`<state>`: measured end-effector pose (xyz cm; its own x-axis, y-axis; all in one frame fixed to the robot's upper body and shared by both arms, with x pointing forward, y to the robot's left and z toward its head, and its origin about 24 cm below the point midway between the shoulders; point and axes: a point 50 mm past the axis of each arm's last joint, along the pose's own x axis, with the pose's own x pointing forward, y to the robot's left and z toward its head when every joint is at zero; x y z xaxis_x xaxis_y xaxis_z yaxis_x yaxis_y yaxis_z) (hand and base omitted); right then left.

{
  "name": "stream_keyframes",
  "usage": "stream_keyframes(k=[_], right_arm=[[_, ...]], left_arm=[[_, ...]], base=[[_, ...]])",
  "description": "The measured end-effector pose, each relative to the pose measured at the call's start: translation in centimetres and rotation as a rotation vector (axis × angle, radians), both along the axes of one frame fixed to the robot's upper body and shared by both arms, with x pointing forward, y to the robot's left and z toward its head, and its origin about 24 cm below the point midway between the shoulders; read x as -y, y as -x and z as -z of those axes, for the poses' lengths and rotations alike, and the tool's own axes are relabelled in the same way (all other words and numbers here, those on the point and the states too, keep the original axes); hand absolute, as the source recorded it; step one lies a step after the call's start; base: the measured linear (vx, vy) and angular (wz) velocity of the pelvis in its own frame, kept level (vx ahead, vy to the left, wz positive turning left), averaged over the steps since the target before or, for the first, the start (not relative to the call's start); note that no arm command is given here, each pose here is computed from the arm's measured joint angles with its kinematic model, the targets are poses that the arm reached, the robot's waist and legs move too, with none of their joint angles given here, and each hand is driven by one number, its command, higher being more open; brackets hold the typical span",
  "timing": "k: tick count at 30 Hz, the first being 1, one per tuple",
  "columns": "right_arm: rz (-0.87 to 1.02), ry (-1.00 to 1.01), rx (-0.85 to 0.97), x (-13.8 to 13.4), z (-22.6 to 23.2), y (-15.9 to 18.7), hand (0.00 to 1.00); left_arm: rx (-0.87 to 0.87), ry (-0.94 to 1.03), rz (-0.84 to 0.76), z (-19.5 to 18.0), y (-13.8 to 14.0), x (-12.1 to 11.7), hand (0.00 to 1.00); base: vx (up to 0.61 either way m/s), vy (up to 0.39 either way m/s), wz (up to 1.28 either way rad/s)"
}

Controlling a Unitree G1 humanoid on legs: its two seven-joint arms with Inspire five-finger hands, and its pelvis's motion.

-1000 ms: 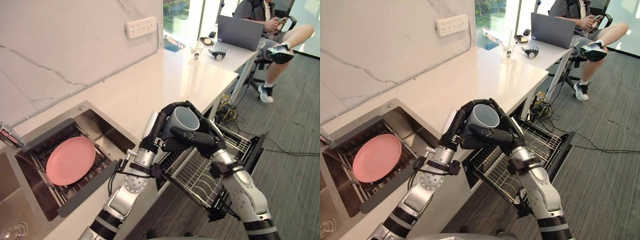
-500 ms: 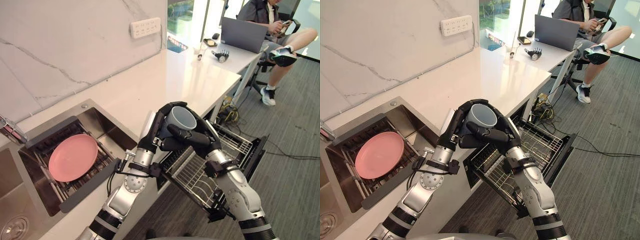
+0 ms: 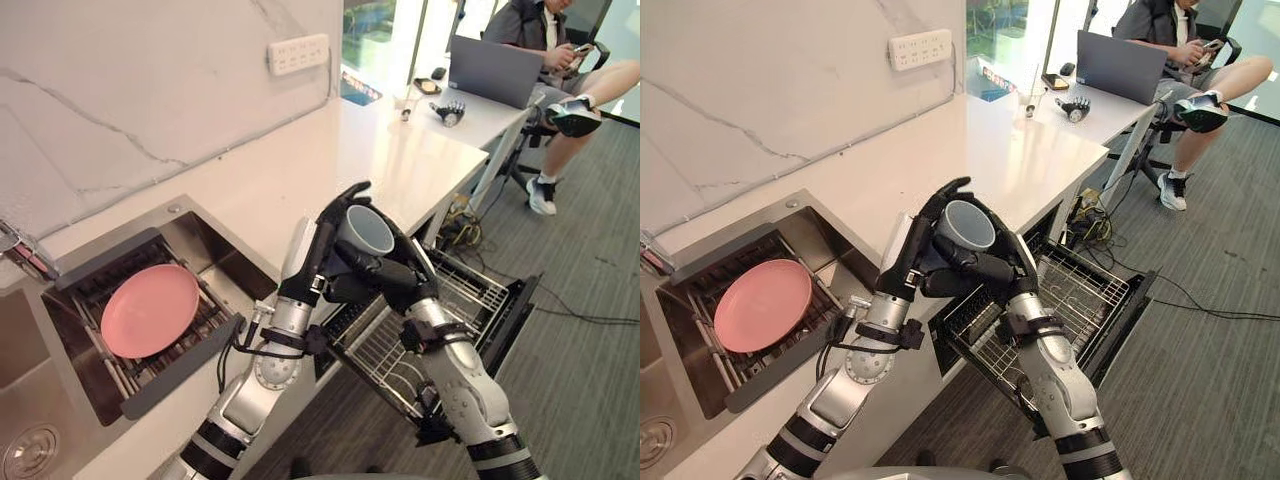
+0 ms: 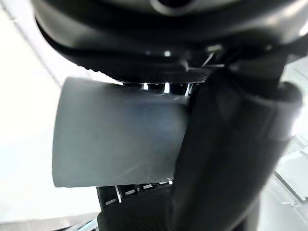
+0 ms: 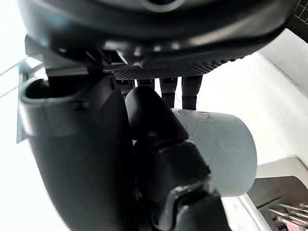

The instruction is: Walk over to the sink, pick up the cup, carry it to the dishwasher, place the cup inside the dishwasher, then close the dishwasher door

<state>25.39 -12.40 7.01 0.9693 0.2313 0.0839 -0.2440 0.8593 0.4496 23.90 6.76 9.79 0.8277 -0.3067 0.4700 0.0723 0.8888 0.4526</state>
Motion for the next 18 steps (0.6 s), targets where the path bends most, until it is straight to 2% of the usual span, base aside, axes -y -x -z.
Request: stream_keyframes(k=[13, 18], right_arm=[[-0.015, -0.094, -0.033, -0.55, 0.13, 0.1, 0.0], [0.084, -0.061, -0.016, -0.67, -0.07, 0.16, 0.0]], left_arm=[[0.067, -0.028, -0.039, -0.08, 0.38, 0.37, 1.0], [0.072, -0.019, -0.043, -0.06, 0.49, 0.5, 1.0]], base=[[0.0, 0.0, 0.0], [0.0, 0.0, 0.0]])
